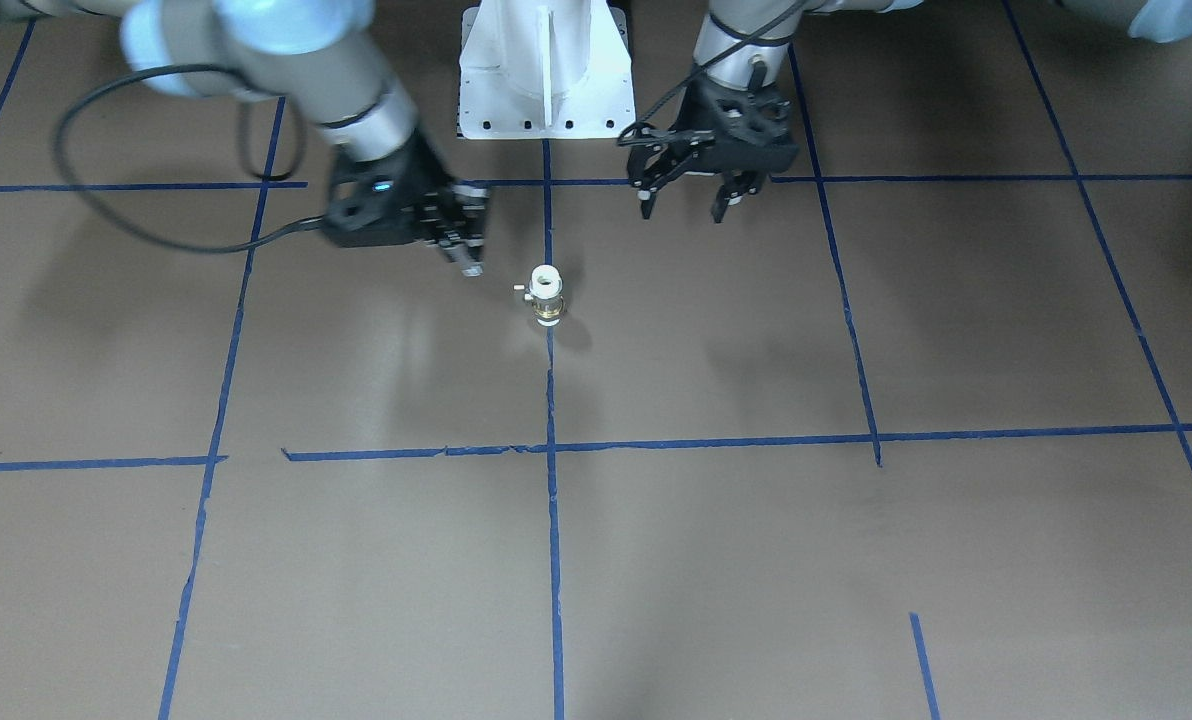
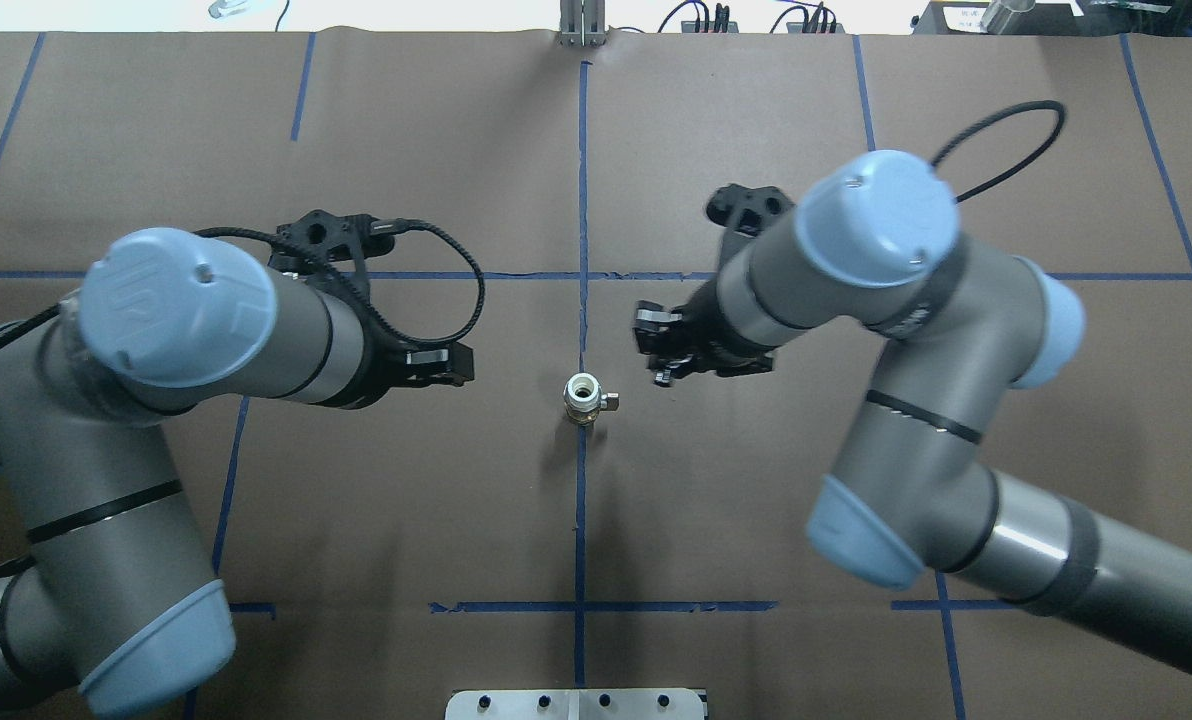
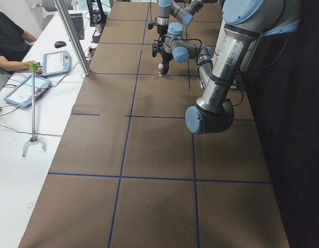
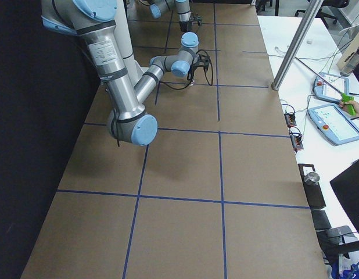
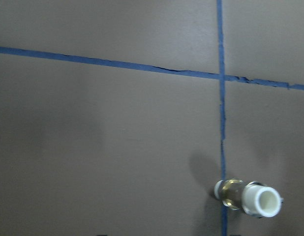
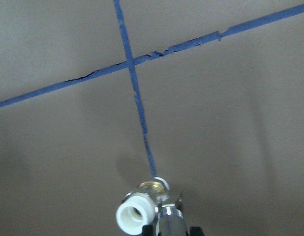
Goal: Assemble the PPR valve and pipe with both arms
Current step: 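Bring the chrome valve with the right gripper onto the white fitting, then press and twist the chrome valve into the white fitting with the right gripper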
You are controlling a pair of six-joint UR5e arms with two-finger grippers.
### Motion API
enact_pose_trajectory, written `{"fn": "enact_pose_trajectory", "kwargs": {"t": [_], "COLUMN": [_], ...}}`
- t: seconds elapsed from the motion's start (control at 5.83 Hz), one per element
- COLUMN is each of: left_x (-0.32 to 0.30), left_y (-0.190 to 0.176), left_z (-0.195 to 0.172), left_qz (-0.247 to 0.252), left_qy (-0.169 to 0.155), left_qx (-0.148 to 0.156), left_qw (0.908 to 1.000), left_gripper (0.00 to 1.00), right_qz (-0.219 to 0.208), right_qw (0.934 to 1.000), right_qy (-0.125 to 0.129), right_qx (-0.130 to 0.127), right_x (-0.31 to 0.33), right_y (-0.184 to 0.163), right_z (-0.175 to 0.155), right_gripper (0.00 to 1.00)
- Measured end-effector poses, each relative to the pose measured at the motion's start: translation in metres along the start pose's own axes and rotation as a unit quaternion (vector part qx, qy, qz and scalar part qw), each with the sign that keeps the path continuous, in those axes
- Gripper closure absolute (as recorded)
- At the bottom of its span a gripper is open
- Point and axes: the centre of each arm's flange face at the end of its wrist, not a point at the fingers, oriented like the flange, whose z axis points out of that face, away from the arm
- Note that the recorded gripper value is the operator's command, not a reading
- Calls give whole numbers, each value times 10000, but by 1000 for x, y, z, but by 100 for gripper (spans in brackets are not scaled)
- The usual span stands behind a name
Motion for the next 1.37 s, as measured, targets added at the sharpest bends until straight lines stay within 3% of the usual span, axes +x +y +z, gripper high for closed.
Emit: {"fn": "enact_pose_trajectory", "kwargs": {"t": [0.51, 1.37], "left_x": [-11, -9], "left_y": [6, 6], "left_z": [-5, -6], "left_qz": [39, 34], "left_qy": [-14, 10], "left_qx": [-14, -17], "left_qw": [10000, 10000], "left_gripper": [12, 11], "right_qz": [317, 321], "right_qw": [9992, 9989], "right_qy": [232, 299], "right_qx": [105, 168], "right_x": [-31, -38], "right_y": [23, 24], "right_z": [32, 37], "right_gripper": [99, 99]}}
